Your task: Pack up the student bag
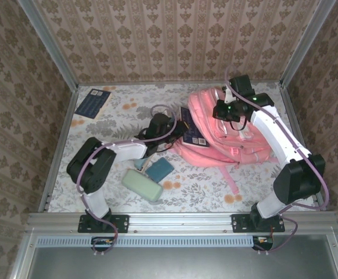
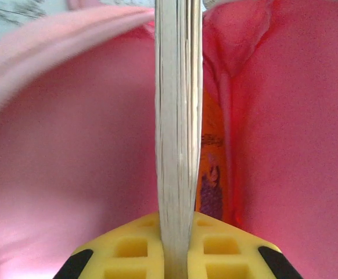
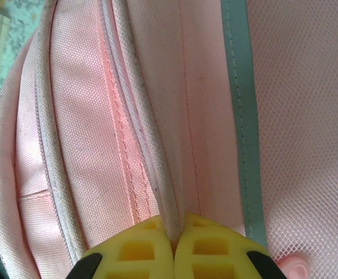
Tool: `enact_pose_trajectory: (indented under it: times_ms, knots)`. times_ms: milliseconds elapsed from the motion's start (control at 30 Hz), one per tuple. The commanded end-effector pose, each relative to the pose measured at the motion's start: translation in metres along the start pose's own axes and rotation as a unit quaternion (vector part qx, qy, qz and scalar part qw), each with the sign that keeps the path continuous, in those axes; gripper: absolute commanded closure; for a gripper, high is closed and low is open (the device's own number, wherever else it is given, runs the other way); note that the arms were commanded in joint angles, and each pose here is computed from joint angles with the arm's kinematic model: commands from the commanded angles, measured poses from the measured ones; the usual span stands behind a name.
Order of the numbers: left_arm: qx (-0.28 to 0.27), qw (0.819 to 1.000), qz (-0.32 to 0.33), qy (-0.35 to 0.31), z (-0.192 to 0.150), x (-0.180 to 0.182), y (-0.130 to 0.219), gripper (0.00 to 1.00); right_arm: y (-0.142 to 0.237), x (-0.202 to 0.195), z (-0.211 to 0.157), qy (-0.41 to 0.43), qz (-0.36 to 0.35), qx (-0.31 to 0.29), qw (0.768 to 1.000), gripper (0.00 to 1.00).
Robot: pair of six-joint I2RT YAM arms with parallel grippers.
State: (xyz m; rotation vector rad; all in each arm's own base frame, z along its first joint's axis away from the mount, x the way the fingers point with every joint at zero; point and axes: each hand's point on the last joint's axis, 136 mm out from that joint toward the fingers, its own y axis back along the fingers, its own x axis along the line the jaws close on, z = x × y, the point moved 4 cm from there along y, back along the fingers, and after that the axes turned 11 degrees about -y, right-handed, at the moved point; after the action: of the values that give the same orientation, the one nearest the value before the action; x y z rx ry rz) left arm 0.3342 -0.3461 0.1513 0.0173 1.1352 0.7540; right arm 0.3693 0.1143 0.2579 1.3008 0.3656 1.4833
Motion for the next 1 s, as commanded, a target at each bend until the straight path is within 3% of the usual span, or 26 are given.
enact_pose_trajectory:
  times_ms: [0,200,533,600,767,967]
  knots:
    - [-0.053,0.996,-0.064,0.009,0.011,-0.043,-0.018,1.00,0.036,0.032,0.021,-0.014,0.096,-0.041,0.994,1.00]
    - [-0.053,0.996,-0.067,-0.006,-0.012,-0.073,-0.050,1.00,0.036,0.031,0.026,-0.027,0.110,-0.039,0.993,1.00]
    - [-0.041,0.998,-0.045,0.010,-0.050,-0.080,-0.109,1.00,0.030,0.034,0.024,-0.038,0.125,-0.027,0.991,1.00]
    - [-0.031,0.999,-0.044,0.008,-0.057,-0.080,-0.119,0.89,0.029,0.033,0.023,-0.039,0.125,-0.026,0.991,1.00]
    - [-0.022,1.000,0.003,-0.010,-0.065,-0.071,-0.112,0.46,0.030,0.031,0.022,-0.036,0.121,-0.028,0.992,1.00]
    - [-0.030,0.997,0.059,-0.048,-0.050,-0.067,-0.077,0.26,0.027,0.028,0.022,-0.035,0.116,-0.026,0.992,1.00]
